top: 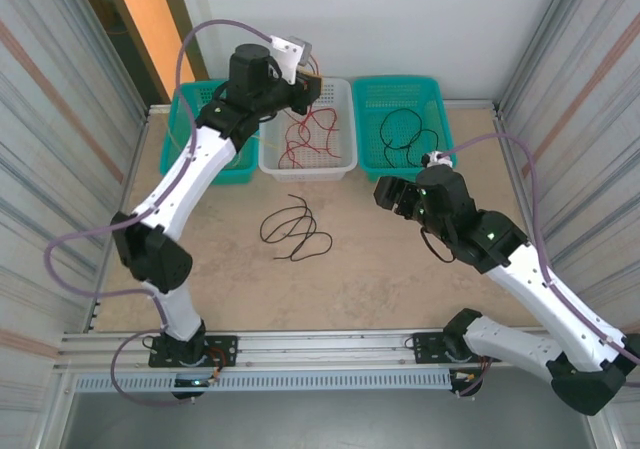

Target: Untangle the cables

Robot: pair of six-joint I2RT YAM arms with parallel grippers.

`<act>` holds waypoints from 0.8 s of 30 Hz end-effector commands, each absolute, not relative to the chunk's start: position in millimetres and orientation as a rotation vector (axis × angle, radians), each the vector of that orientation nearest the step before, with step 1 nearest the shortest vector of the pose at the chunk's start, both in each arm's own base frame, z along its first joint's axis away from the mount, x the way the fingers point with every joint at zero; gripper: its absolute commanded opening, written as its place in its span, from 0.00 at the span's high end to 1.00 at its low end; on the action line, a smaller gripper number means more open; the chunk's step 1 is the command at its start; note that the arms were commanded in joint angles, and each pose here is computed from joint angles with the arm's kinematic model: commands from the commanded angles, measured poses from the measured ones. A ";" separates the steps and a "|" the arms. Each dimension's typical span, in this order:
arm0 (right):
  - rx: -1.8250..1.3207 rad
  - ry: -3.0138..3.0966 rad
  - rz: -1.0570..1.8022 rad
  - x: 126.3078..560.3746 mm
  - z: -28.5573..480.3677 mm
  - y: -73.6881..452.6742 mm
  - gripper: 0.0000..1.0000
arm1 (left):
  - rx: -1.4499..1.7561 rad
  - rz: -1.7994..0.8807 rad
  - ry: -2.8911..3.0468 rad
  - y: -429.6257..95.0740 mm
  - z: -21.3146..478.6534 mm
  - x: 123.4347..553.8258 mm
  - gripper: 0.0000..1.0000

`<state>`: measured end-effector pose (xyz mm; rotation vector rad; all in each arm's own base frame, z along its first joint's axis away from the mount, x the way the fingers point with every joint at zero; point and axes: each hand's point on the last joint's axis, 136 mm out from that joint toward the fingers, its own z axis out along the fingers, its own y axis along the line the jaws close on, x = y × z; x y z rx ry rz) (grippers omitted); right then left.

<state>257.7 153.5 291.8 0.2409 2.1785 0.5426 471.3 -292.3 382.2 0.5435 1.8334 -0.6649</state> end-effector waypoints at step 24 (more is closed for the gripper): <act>-0.081 2.609 0.641 288.0 155.3 299.6 0.38 | 0.319 -0.663 2.152 -173.6 281.5 270.8 0.38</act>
